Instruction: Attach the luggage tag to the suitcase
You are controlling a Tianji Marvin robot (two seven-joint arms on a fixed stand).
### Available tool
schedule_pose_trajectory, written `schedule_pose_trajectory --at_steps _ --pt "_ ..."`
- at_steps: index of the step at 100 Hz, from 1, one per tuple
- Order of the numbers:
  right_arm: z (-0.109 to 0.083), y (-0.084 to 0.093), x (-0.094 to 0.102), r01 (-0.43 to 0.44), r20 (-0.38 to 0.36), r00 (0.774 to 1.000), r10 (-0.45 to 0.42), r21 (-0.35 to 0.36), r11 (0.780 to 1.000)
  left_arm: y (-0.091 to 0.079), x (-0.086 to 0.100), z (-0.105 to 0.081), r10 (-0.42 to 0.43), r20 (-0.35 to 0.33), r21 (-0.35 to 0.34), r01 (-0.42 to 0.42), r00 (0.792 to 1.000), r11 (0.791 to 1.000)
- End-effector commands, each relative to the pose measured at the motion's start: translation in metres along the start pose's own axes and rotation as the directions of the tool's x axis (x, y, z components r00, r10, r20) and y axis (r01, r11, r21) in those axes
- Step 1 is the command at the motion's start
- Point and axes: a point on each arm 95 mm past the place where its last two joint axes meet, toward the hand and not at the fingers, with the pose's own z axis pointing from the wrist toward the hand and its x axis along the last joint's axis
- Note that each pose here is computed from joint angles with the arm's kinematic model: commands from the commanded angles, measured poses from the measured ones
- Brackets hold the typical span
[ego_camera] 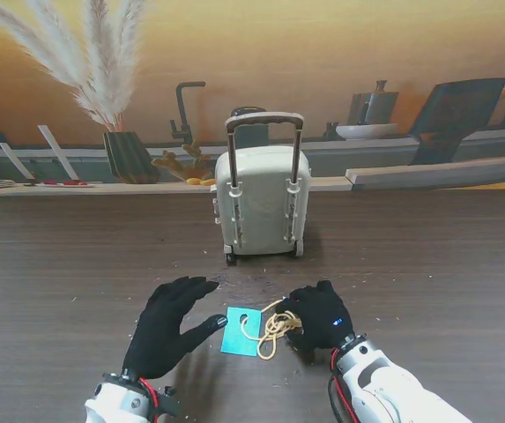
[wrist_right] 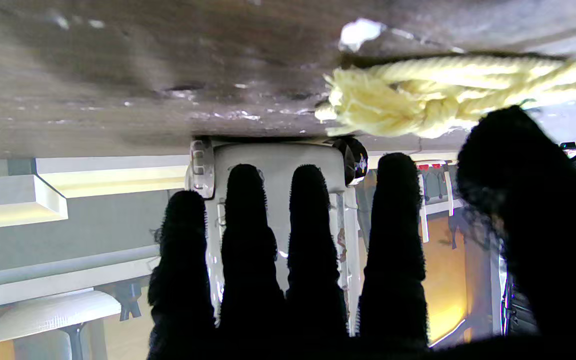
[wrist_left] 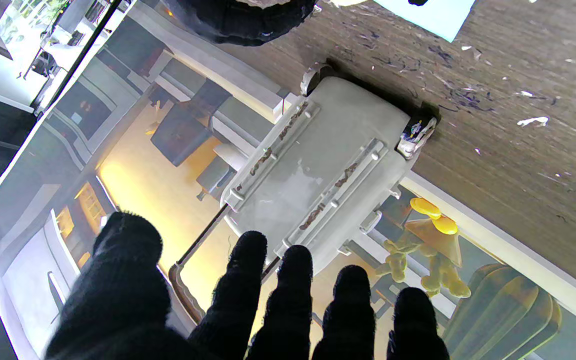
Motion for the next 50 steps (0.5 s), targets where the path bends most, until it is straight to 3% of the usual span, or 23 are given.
schedule_pose_trajectory --at_steps 1,50 --pt "0.001 -0.004 0.001 0.004 -0.002 1.0 -0.004 0.018 1.0 0.001 0.002 0.0 0.002 -0.001 -0.017 -0.002 1.0 1.0" --pt "0.004 -0.017 0.004 0.004 -0.002 1.0 -0.004 0.047 0.999 0.002 0.001 0.002 -0.004 -0.001 -0.024 0.004 1.0 1.0"
